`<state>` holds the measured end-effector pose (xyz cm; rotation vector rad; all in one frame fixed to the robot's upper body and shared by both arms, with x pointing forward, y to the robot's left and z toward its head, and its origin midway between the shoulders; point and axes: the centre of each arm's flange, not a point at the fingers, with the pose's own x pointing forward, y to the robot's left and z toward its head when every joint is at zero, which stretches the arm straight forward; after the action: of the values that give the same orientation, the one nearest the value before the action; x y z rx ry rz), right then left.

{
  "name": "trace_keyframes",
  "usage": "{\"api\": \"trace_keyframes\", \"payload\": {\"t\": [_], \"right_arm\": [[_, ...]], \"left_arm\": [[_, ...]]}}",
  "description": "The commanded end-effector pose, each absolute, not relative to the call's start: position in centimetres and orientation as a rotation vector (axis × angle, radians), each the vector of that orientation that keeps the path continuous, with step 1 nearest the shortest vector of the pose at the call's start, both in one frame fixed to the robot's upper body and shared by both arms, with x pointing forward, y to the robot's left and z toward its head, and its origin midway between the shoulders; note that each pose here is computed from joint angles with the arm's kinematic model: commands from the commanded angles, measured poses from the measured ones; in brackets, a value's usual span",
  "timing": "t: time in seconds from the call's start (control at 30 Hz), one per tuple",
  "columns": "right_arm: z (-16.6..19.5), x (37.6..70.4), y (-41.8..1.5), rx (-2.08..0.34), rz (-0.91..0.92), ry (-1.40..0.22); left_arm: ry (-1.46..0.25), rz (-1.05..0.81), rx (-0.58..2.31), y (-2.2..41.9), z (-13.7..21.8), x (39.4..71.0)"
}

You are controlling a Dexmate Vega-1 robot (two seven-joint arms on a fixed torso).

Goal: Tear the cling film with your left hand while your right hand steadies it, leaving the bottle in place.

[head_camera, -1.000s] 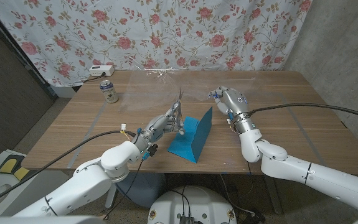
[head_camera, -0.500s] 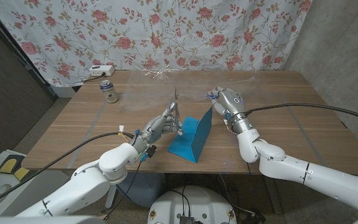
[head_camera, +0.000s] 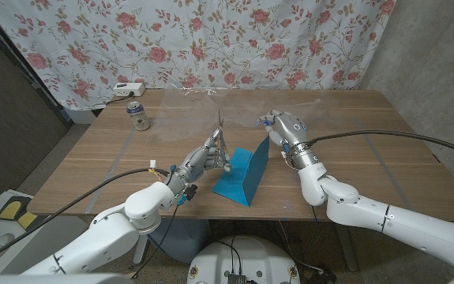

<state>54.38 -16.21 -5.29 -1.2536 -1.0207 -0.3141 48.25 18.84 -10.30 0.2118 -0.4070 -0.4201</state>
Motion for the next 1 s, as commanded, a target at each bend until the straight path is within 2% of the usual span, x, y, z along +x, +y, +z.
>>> {"api": "trace_keyframes", "payload": {"t": [0.03,1.0], "right_arm": [[-5.37,53.89,-16.01,-1.242,-0.309,-1.058],[-5.42,53.01,-16.28,-1.238,-0.302,-1.089]], "left_arm": [[-0.401,-0.413,0.217,18.96,-10.15,48.38],[-0.378,-0.422,0.198,18.98,-9.81,49.15]]}}
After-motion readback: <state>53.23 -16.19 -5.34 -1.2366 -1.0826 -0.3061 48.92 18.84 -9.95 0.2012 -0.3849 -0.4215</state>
